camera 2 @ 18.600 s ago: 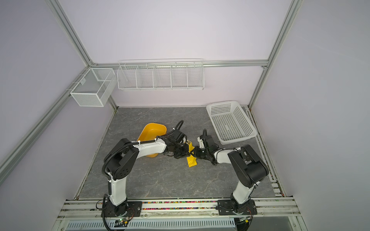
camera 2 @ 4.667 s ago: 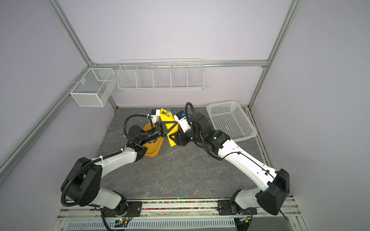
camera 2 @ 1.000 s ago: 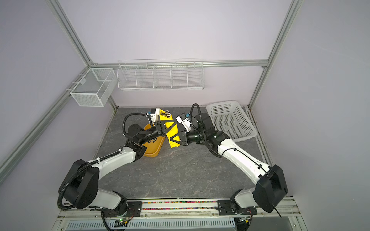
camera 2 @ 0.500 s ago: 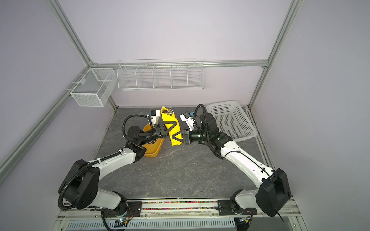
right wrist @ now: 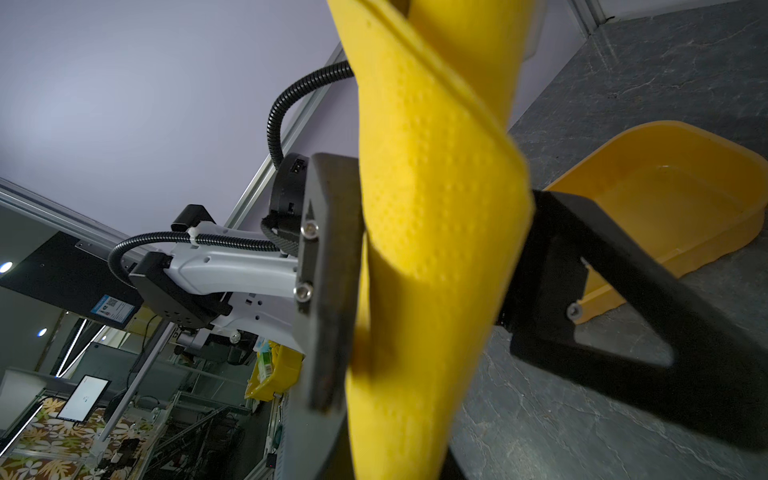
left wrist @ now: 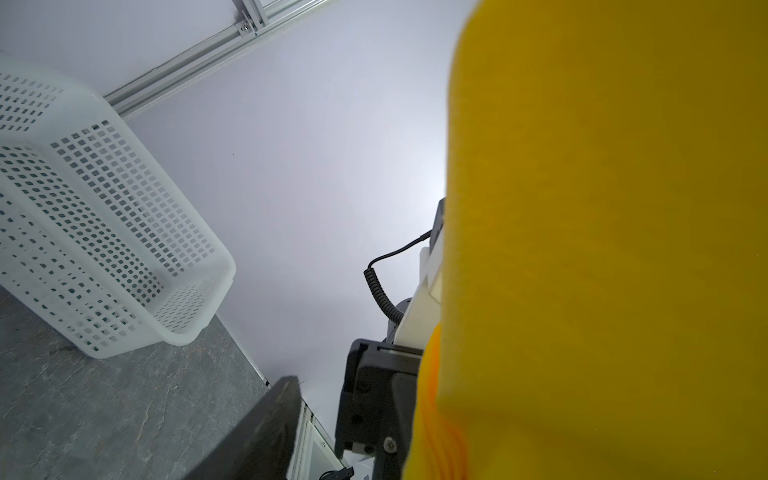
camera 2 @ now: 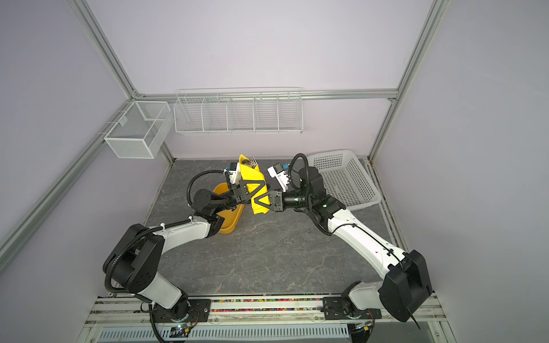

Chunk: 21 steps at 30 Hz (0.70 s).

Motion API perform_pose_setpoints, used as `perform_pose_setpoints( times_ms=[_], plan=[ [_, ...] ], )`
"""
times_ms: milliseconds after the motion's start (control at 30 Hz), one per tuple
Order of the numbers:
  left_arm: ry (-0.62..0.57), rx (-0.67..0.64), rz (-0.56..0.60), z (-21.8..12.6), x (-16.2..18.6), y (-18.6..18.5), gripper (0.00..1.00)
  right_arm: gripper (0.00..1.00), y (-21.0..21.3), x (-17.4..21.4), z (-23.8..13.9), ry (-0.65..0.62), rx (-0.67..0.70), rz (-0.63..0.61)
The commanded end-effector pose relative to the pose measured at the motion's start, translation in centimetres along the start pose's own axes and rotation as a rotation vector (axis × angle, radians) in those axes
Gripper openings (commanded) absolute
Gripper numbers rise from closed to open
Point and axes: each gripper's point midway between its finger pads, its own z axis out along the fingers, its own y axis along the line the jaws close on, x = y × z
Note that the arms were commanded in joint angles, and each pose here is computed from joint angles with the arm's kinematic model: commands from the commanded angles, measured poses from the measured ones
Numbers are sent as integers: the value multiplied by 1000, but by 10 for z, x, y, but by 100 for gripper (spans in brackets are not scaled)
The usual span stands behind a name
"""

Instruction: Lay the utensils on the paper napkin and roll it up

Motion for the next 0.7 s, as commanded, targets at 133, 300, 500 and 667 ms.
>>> perform_pose_setpoints(
  times_ms=[133,300,500,667],
  plan=[
    [25,55,99,4,-1,-36,59,13,9,-5,-2,-21,-50,-37],
    [9,42,109,3,-3,-38,41,13,6,-8,-7,-42,-29,-36],
    [4,26,103,2,-2,-35,36,13,4,-9,-13,-61,-6,-36],
    [-2,16,96,1,-2,-32,29,12,2,-10,-16,-74,15,-38]
  ],
)
